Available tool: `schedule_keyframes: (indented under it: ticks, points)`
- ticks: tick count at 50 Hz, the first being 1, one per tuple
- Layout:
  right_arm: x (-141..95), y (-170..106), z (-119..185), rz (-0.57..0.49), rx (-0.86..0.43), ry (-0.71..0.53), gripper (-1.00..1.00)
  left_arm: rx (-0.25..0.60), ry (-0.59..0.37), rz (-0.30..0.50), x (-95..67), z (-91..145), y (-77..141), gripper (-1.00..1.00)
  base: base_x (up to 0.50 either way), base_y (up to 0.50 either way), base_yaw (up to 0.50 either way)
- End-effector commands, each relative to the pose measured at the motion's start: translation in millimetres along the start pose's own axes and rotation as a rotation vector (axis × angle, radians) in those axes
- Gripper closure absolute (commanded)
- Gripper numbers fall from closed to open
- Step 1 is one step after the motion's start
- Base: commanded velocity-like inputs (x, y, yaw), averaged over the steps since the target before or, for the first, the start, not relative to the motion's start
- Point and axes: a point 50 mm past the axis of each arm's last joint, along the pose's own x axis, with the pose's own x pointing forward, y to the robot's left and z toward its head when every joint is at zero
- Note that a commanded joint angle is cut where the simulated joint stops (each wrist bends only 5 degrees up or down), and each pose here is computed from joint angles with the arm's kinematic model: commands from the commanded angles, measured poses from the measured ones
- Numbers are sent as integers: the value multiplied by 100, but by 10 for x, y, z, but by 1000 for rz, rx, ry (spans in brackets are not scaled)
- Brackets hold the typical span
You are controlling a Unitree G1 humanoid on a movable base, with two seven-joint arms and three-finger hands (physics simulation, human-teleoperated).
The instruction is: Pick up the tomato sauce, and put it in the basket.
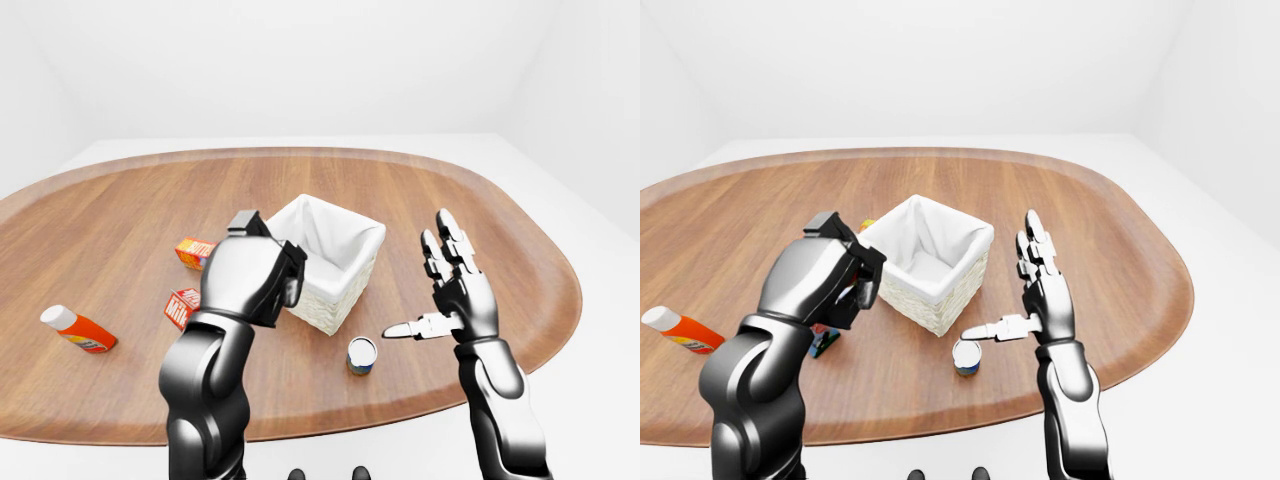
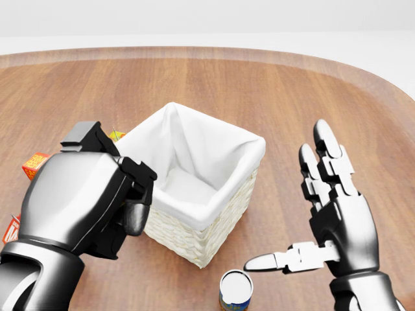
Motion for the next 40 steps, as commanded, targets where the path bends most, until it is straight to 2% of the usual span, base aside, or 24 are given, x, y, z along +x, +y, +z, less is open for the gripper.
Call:
schedule_keyframes:
  ticks: [1,14,20,30,40]
  points:
    - [3,3,-41,-1,0,17,-100,55,22,103,37,27,205,100,0,0,0]
    - [5,0,-31,-2,0,13,-100,92,30,163,91,42,337,100,0,0,0]
    - [7,-1,-3,-2,-1,1,-100,122,23,206,204,48,469,100,0,0,0]
    - [15,-4,0,-3,1,-2,-100,120,-10,177,377,23,494,100,0,0,0]
    - [12,-3,46,-4,-1,-21,-100,50,-51,46,591,-79,327,100,0,0,0]
